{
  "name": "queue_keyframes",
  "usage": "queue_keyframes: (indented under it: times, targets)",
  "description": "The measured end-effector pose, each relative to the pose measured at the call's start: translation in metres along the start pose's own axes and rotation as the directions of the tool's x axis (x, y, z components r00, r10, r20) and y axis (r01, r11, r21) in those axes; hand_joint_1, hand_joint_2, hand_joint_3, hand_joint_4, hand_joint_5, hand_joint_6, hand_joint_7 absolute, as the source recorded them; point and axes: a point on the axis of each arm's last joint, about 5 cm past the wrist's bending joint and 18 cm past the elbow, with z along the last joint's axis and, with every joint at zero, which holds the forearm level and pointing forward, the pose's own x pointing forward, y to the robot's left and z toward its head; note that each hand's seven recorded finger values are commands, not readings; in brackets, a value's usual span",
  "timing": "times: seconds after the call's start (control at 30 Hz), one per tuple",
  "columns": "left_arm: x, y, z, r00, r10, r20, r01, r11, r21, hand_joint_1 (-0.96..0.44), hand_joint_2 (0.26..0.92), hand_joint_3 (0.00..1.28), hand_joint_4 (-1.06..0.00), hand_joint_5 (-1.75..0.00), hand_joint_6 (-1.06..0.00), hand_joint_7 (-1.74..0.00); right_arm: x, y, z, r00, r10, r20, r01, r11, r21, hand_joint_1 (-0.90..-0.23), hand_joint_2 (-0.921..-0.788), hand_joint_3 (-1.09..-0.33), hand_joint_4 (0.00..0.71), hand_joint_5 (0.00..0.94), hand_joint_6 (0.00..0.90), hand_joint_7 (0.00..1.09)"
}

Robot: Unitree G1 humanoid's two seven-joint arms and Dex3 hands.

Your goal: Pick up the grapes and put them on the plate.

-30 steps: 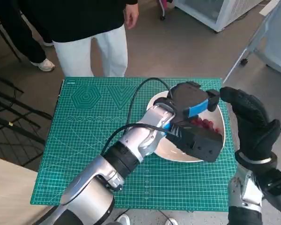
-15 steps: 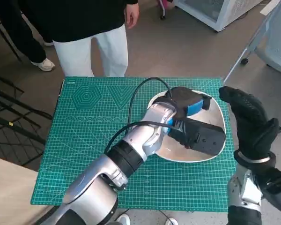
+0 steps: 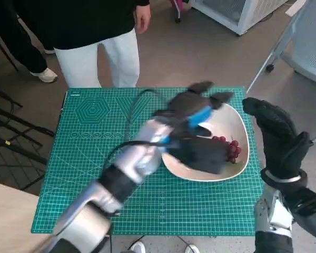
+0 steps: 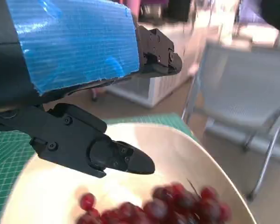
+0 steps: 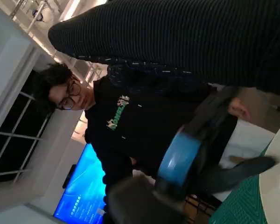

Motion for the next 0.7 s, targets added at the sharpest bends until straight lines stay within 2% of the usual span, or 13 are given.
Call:
queue_keyframes:
  times: [0.17,0.3,0.53,0.7]
  targets:
    - [-0.026,0.005,-0.037,0.993,0.116,0.009,-0.113,0.981,-0.159,-0.6,0.921,0.3,-0.1,-0.02,-0.25,-0.02,0.0001,0.001,0.0,1.0,0.001,-0.001,-0.001,1.0,0.002,-0.547,-0.921,-0.666,0.168,0.003,-0.001,0.35]
    - [-0.044,0.007,-0.062,0.979,0.205,0.005,-0.191,0.92,-0.342,-0.63,0.921,0.45,-0.11,-0.01,-0.23,-0.01,0.0002,0.001,0.0,1.0,0.0,-0.001,0.0,1.0,0.002,-0.547,-0.921,-0.663,0.169,0.003,-0.001,0.35]
    - [-0.069,0.003,-0.092,0.953,0.303,-0.006,-0.24,0.743,-0.625,-0.68,0.921,0.52,-0.1,0.0,-0.19,0.0,0.0031,0.003,-0.001,1.0,0.006,0.008,-0.006,1.0,0.007,-0.558,-0.921,-0.654,0.171,0.004,-0.001,0.35]
    - [-0.092,-0.006,-0.11,0.909,0.417,-0.01,-0.285,0.603,-0.745,-0.69,0.921,0.53,-0.1,0.0,-0.18,0.0,0.0033,0.005,-0.003,1.0,0.011,0.0,-0.011,1.0,0.01,-0.563,-0.921,-0.647,0.173,0.004,-0.001,0.36]
